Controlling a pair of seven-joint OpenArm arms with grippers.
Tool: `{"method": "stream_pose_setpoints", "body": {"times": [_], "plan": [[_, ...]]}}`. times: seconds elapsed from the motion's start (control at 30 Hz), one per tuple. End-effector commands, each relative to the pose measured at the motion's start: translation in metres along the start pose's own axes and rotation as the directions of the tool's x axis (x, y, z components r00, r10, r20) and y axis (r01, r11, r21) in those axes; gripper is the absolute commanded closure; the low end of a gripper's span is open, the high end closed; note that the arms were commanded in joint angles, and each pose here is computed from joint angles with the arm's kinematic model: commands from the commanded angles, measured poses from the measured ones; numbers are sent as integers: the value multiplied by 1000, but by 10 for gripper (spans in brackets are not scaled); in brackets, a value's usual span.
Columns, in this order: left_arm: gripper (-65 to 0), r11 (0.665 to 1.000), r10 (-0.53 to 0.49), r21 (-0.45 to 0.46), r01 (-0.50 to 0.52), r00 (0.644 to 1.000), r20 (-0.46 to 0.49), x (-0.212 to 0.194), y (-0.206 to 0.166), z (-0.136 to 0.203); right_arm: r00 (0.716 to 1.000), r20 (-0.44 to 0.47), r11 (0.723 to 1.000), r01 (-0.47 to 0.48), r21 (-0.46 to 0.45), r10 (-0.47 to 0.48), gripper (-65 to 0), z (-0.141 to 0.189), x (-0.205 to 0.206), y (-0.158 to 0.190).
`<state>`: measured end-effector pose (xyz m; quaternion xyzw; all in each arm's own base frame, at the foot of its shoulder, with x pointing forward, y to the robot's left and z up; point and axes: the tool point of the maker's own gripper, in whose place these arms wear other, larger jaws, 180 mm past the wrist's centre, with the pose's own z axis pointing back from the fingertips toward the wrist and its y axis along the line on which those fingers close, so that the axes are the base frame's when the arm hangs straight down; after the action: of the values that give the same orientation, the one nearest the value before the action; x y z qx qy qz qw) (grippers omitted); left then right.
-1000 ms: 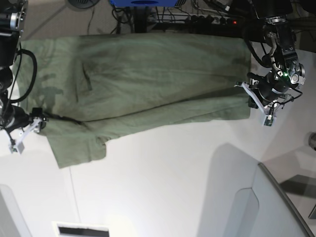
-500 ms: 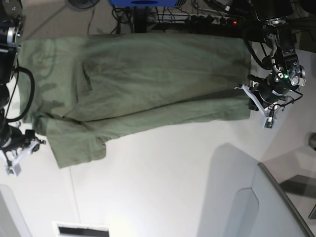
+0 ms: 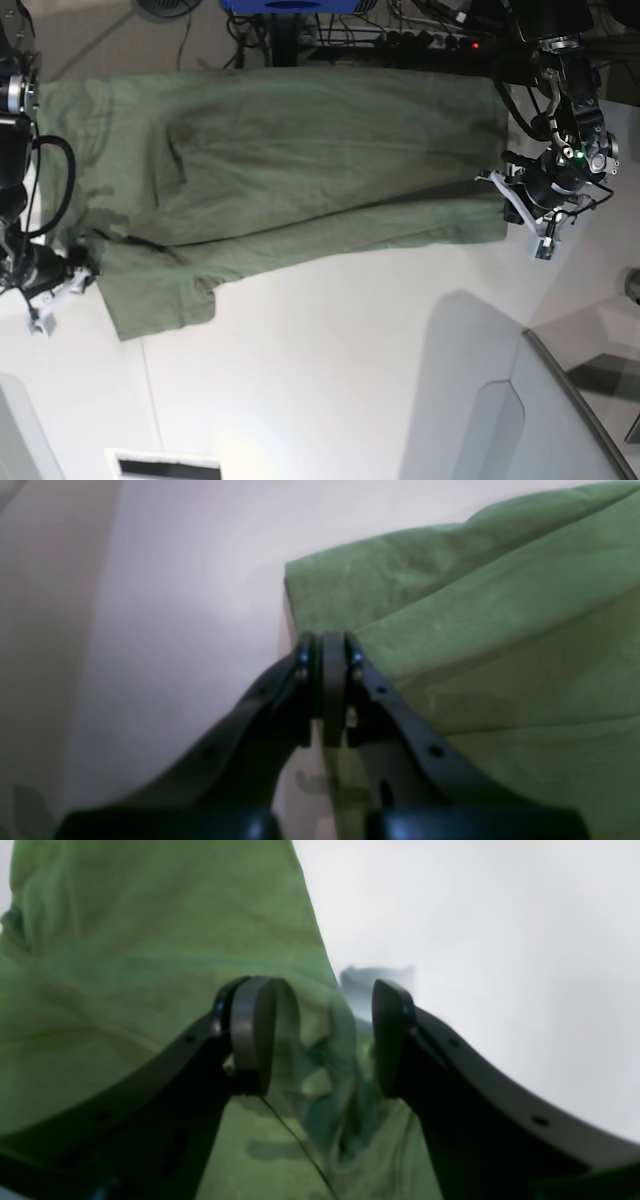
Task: Layout the t-shirt on the table in an organized manner, then fold the t-shirt properly
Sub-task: 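Open the right gripper and slide the left gripper along the fold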
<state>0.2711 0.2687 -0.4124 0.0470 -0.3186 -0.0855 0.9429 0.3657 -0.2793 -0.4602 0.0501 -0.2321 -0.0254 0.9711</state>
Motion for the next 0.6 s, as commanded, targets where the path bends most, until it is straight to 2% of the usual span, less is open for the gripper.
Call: {"method": "stream_pose_setpoints", "body": {"times": [0.0, 0.13, 0.3, 0.5, 0.57], "plan": [[0, 1000, -8, 21, 7, 999, 38, 13, 9, 4, 998, 62, 1000, -5, -10, 6, -297, 10, 26, -7], [0, 1000, -8, 21, 7, 999, 38, 13, 9, 4, 998, 59, 1000, -5, -12, 6, -291, 10, 24, -8], [0, 1000, -8, 22, 7, 999, 36, 13, 9, 4, 998, 62, 1000, -6, -12, 7, -203, 11, 25, -8], [0, 1000, -8, 22, 7, 999, 36, 13, 9, 4, 998, 63, 1000, -6, -12, 7, -147, 11, 26, -8], [0, 1000, -5, 20, 4, 1000, 30, 10, 9, 3, 998, 63, 1000, -6, -12, 7, -98, 11, 26, -8]]}}
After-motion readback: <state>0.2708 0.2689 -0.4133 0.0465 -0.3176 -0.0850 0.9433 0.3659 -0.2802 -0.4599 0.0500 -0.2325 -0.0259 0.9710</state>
